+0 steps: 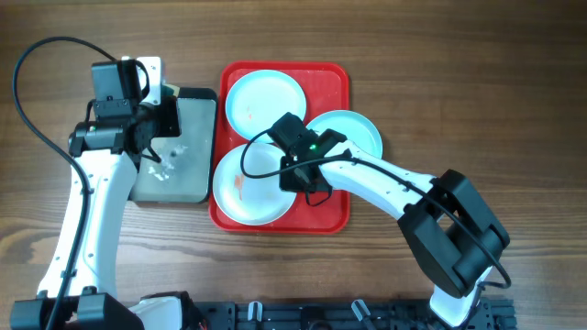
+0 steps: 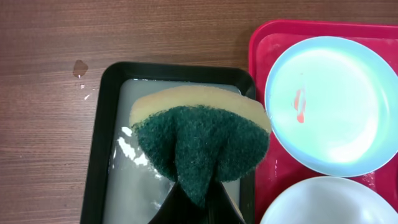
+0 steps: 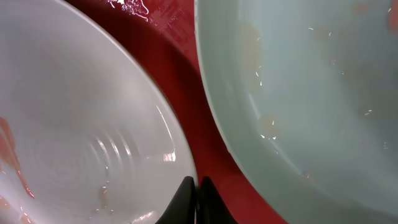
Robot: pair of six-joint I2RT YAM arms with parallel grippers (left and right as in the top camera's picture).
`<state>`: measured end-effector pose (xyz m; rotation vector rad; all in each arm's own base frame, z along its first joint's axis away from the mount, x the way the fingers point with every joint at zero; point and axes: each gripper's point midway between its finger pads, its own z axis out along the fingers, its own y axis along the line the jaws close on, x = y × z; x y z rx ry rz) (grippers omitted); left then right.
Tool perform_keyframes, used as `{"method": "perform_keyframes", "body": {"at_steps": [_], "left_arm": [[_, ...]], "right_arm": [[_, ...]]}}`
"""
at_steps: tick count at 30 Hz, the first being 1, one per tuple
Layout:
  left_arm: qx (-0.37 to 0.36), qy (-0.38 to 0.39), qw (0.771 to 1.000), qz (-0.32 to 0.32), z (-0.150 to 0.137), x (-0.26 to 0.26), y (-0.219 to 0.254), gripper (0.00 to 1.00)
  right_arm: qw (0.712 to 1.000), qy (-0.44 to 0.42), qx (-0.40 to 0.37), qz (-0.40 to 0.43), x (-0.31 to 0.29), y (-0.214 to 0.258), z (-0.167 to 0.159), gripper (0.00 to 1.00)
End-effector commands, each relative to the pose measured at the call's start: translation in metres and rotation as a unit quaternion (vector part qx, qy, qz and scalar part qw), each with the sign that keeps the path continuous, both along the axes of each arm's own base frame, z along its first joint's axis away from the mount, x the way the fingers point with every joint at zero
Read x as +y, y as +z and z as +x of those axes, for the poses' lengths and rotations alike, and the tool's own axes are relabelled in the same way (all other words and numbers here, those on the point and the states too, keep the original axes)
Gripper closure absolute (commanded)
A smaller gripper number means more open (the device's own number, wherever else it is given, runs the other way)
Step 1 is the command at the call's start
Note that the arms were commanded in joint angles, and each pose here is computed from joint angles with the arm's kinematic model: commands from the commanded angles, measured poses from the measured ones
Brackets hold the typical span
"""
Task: Clean dirty plates on tray and stack at the side
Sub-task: 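Lift the sponge with the left gripper above the black tray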
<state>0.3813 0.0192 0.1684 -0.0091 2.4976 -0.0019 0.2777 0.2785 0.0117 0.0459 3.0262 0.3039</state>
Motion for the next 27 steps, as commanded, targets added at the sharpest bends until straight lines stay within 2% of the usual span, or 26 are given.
{"method": "perform_keyframes", "body": {"at_steps": [1, 4, 8, 15, 27], "left_arm": [[0.003, -0.013, 1.0, -0.002, -0.002, -0.003, -0.004, 0.96], [0.013, -0.013, 1.0, -0.01, -0.005, -0.005, -0.008, 0.96], [0.058, -0.034, 0.996, -0.058, -0.024, -0.023, -0.021, 0.96], [0.084, -0.013, 0.996, -0.021, -0.029, -0.008, -0.032, 0.96], [0.085, 0.009, 0.996, -0.032, -0.028, -0.008, -0.033, 0.96]], "right_arm": [[1.0, -0.01, 0.001, -0.017, -0.005, -0.009, -0.001, 0.96], [1.0, -0.01, 0.0, -0.017, -0.005, -0.009, 0.0, 0.96], [1.0, -0.011, -0.001, -0.015, -0.005, -0.009, 0.0, 0.96], [1.0, -0.01, 0.0, -0.014, -0.004, -0.009, 0.0, 0.96], [1.0, -0.01, -0.001, -0.013, -0.004, -0.009, 0.0, 0.95]]}}
